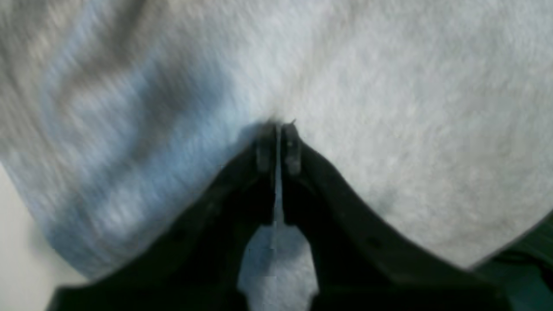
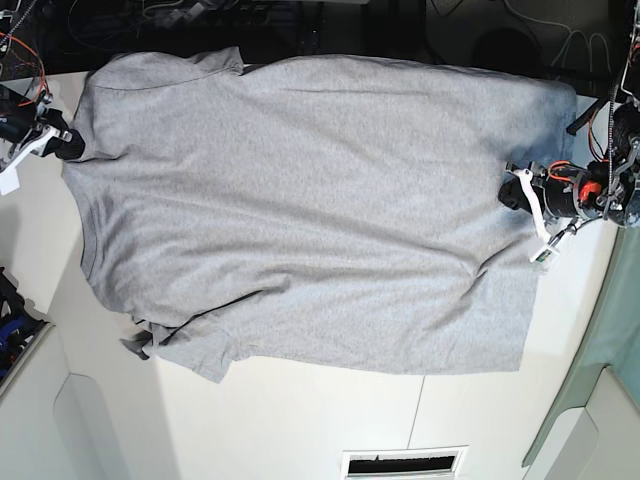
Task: Layout the t-shirt on the table in an organized manner, then fold the t-shirt properly
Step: 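Grasp the shirt edges with both grippers and pull them apart to flatten, then drag the shirt hem with the left gripper to straighten it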
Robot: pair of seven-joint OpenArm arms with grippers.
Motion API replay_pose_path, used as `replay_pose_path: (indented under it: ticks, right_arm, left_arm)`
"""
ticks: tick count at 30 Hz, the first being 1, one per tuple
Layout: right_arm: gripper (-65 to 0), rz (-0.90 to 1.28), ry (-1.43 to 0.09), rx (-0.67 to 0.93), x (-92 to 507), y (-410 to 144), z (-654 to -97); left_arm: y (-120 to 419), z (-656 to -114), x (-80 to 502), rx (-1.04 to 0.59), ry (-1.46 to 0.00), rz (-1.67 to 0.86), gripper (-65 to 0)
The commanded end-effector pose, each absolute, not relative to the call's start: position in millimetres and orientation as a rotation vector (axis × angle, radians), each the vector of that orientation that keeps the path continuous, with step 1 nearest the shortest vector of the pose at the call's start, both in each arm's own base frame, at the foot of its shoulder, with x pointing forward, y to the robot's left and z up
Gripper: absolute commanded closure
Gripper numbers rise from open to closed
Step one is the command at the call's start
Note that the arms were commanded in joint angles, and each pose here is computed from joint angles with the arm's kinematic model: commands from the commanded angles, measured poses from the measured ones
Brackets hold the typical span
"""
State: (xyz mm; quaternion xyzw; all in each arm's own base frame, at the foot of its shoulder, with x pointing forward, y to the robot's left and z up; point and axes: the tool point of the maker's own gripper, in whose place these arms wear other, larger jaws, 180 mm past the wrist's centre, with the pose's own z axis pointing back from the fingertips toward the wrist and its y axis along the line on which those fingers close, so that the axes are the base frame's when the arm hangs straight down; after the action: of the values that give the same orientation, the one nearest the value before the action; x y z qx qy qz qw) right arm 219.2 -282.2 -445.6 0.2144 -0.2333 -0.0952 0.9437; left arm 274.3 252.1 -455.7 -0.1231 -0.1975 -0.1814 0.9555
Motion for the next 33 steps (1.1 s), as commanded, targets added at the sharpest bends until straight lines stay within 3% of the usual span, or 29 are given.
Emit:
replay_pose_path:
  ticks: [1, 8, 14, 21, 33]
  right_arm:
    - [0.0, -0.184, -0.526, 0.444, 230, -283, -435]
    - [0.0, -0.121, -0.532, 0.334, 232, -277, -459]
    - [0.0, -0.134, -0.538, 0.296, 248, -283, -474]
    - [0.0, -0.189, -0.563, 0.277, 295, -300, -475]
    - [0.0, -0.174, -0.692, 0.193, 362, -330, -423]
  left_arm:
    - [259, -456, 274, -0.223, -0.4, -0.377, -5.2]
    - [254, -499, 258, -0.146, -0.331, -0.348, -5.2]
    - [234, -511, 286, -0.139, -0.328, -0.33, -5.1]
    - [224, -502, 340, -0.128, -0.373, -0.269, -5.1]
    - [239, -464, 396, -0.052, -0.452, -0.26, -5.2]
